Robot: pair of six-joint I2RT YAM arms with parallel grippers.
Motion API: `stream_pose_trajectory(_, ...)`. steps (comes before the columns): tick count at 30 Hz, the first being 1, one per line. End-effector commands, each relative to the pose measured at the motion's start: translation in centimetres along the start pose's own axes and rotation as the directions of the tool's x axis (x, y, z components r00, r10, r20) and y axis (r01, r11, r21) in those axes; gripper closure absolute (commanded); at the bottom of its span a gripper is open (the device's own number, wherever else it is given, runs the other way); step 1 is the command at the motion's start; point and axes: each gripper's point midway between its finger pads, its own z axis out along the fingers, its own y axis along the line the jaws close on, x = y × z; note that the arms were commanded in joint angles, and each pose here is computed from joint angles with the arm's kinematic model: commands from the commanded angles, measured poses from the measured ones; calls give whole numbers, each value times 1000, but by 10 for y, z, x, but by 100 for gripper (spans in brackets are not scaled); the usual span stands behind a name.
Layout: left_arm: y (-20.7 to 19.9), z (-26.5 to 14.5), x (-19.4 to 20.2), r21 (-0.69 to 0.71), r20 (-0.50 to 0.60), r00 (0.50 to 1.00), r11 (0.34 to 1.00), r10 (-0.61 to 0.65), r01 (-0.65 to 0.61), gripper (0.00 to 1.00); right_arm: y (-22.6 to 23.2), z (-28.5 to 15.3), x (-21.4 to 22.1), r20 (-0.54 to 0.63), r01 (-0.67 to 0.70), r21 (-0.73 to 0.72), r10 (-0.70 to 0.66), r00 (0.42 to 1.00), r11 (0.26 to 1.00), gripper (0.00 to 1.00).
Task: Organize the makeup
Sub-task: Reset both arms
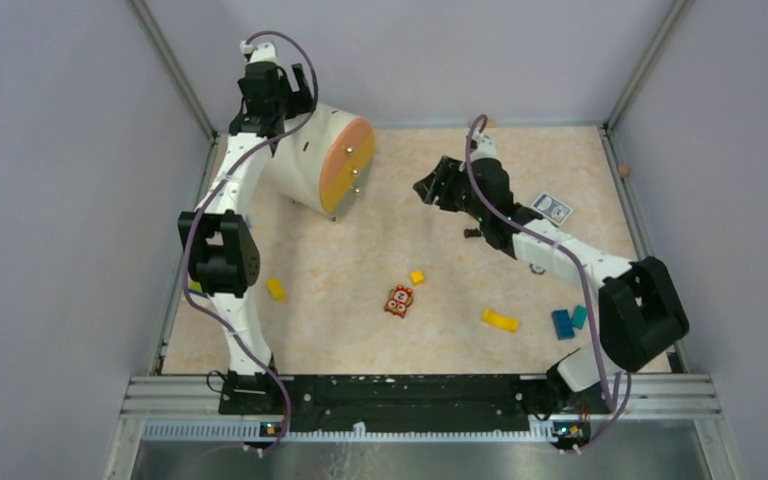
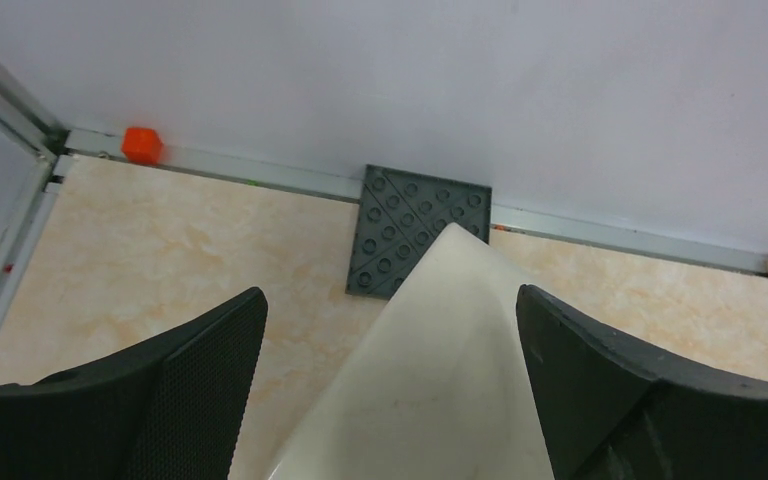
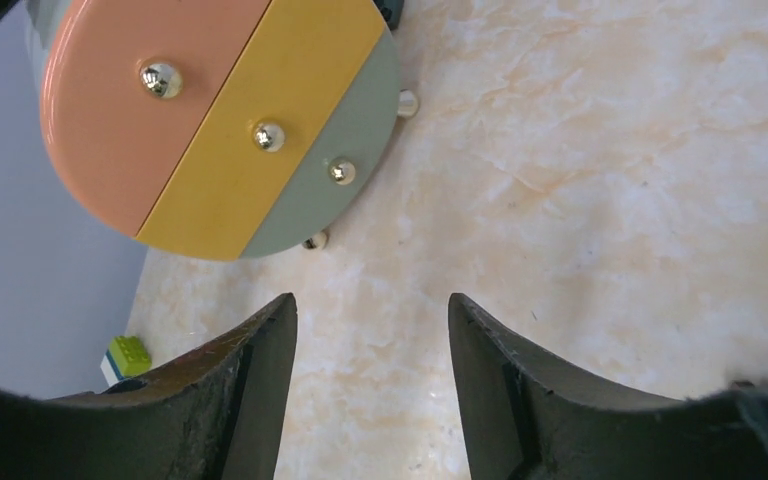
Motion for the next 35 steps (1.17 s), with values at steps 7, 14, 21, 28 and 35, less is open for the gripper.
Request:
stream_pose_trajectory(7,2,-101,-105,-46,258,964,996,-59,73,1,-14,-72,-18,63,83,98,-90,994,992,37)
stream_pose_trajectory(14,-30,-164,-41,30,113,982,988,-152,149,1,-42,-117,-17,-27,154,269,-152,988,951,11)
stream_pose_trajectory(21,-87,-230,70,173,-123,985,974,-124,145,1,-66,-137,3,-135,213,353,-176,975,911,6)
stream_pose_trajectory(28,-70,-303,105,332,-144,990,942,-1,49,1,-86,-166,6,-49,171,411,-166,985,896,5)
stream_pose_trajectory(35,-34,-324,113,267,-117,985,959,125,-90,1,-107,-182,19,40,89,441,-119,992,893,5)
